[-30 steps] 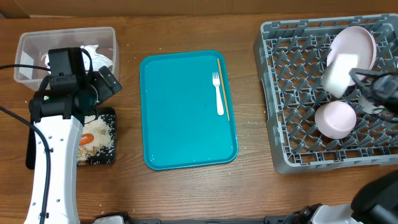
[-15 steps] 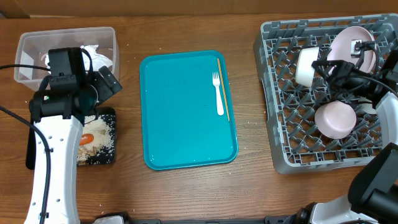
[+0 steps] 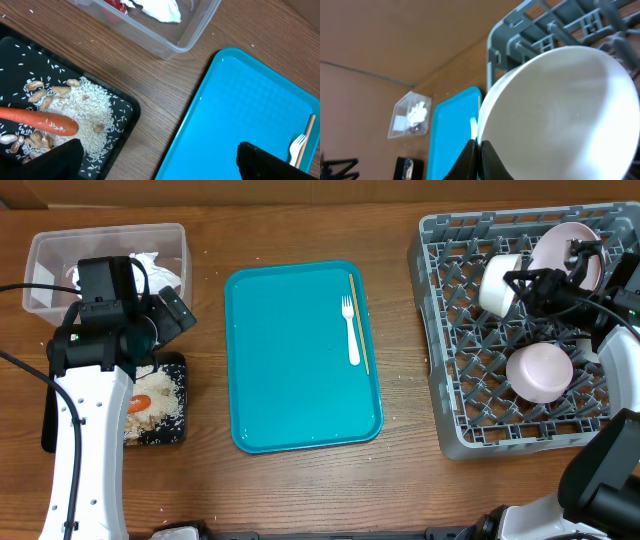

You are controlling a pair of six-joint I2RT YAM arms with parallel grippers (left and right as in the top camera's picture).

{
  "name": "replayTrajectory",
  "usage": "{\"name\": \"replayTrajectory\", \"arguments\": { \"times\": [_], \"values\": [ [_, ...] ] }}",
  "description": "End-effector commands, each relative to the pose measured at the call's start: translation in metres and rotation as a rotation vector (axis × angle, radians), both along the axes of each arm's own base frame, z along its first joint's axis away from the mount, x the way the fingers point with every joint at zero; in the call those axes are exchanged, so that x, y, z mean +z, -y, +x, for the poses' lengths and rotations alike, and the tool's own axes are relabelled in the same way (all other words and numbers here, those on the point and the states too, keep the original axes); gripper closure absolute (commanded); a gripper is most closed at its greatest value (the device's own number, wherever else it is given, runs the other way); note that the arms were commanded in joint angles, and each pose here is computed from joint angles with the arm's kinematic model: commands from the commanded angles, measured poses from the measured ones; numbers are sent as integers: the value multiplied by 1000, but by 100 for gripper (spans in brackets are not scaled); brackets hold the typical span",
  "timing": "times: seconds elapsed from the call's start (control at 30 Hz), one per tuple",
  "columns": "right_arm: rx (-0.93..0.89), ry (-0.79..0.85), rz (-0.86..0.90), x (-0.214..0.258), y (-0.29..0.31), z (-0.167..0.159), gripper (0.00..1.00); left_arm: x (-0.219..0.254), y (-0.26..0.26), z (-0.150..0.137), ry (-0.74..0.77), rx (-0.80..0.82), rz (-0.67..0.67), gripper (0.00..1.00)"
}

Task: Sort waste into correct bins and load items into the dishwasher rack
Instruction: 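Carry the white bowl to the rack and set it down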

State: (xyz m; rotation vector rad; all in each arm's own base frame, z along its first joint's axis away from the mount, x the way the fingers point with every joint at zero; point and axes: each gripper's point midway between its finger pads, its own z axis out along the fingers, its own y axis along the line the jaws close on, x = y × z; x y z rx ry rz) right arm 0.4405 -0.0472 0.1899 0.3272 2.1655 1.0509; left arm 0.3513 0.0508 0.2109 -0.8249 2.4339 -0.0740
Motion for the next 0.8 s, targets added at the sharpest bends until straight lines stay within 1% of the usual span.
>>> {"name": "replayTrajectory", "arguments": {
  "times": [0.0,0.03,0.1,0.33,0.47,0.53,0.6,0.63,0.77],
  "values": [
    [-118,-76,-56,-14,19,4,94,2,0,1,7,8,-8,0],
    [-130,-83,-69,-15,21,4,91,2,0,1,8,8,-8,0],
    [-159,-96,-95,-19,28,4,89,2,0,1,7,8,-8,0],
    [-257,-141,-57,3,61,-1,90,2,0,1,7,8,-8,0],
    [-351,-230,-92,11,87,-14,90,2,0,1,7,8,-8,0],
    [-397,-294,-129,14,95,-23,85,2,0,1,7,8,-8,0],
    [-434,-347,-166,20,102,-31,78,2,0,1,8,8,-8,0],
    [-461,-382,-195,28,106,-38,77,2,0,1,8,8,-8,0],
    [-471,-401,-217,59,103,-46,69,2,0,1,7,8,-8,0]
  ]
}}
